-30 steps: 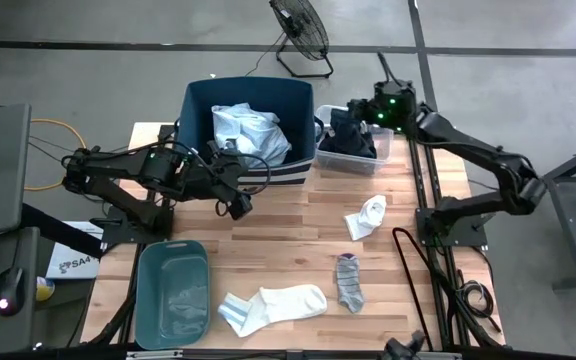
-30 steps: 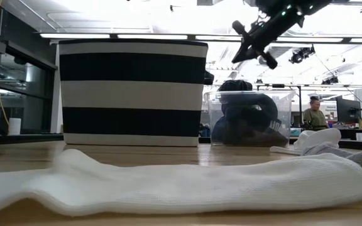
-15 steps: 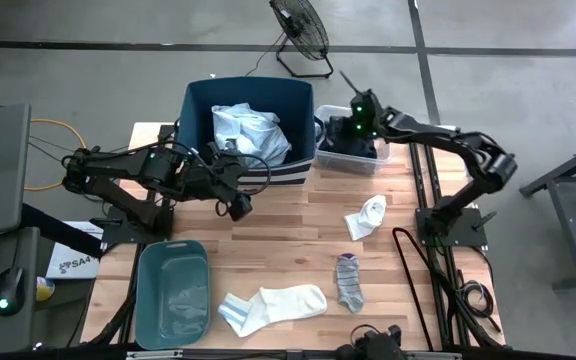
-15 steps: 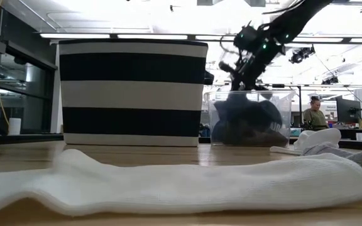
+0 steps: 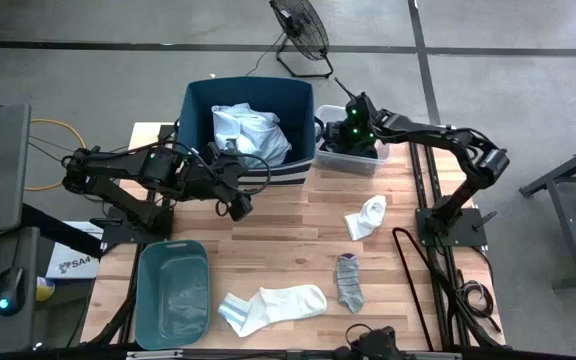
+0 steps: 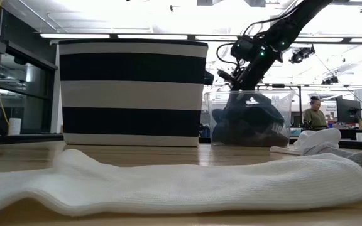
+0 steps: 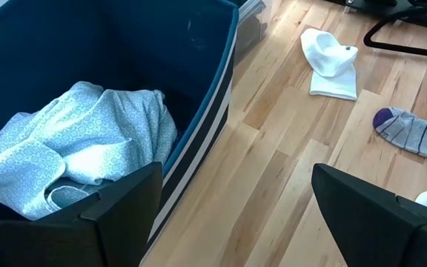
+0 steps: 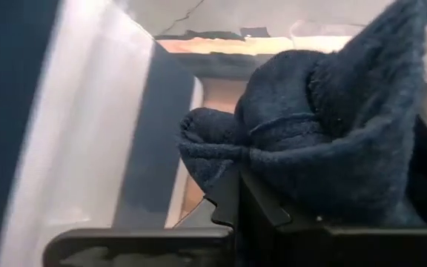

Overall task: Pick & Place Cloths
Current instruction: Put the blue underwear into the transparent bin, then put the top white sock into the light blue bin

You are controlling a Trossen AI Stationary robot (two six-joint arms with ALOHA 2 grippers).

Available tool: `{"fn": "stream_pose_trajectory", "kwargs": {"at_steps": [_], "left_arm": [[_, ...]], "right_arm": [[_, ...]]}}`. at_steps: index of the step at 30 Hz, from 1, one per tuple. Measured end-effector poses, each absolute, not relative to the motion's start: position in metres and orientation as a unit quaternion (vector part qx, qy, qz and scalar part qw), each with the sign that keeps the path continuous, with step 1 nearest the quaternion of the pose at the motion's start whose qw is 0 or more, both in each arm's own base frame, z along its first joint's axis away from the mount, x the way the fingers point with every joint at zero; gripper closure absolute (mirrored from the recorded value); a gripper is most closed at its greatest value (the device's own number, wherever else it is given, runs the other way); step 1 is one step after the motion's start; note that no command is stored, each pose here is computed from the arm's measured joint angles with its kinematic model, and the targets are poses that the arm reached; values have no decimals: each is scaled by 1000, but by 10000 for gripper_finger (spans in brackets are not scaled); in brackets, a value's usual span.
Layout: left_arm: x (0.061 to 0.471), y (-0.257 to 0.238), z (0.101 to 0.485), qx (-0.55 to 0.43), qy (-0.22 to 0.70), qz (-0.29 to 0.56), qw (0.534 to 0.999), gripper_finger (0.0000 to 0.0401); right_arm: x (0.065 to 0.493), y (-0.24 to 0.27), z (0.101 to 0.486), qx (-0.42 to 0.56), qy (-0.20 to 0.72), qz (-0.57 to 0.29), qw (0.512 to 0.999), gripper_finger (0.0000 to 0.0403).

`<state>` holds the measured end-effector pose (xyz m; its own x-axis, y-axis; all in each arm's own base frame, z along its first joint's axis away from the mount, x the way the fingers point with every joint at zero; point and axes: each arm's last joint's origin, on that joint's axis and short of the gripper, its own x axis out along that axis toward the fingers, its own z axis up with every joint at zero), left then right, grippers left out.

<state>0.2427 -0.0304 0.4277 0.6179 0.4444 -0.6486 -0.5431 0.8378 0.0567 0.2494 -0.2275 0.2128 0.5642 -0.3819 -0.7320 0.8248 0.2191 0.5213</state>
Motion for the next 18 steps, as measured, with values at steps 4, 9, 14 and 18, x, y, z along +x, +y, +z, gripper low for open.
{"fn": "stream_pose_trajectory", "kwargs": {"at_steps": [4,9,14,18], "left_arm": [[243,-30,428,-73,340,276,896,61],[243,-30,428,-72,340,276,896,61],[243,-30,428,-72,340,276,896,61],[243,-30,428,-73,340,275,896,61]], "right_arm": [[247,-225,223,473,221,-397,755,400],[242,-220,240,439,214,-379,786,400],[238,-215,253,426,205,-355,806,362],[230,-209,264,430,204,-348,808,291]]}}
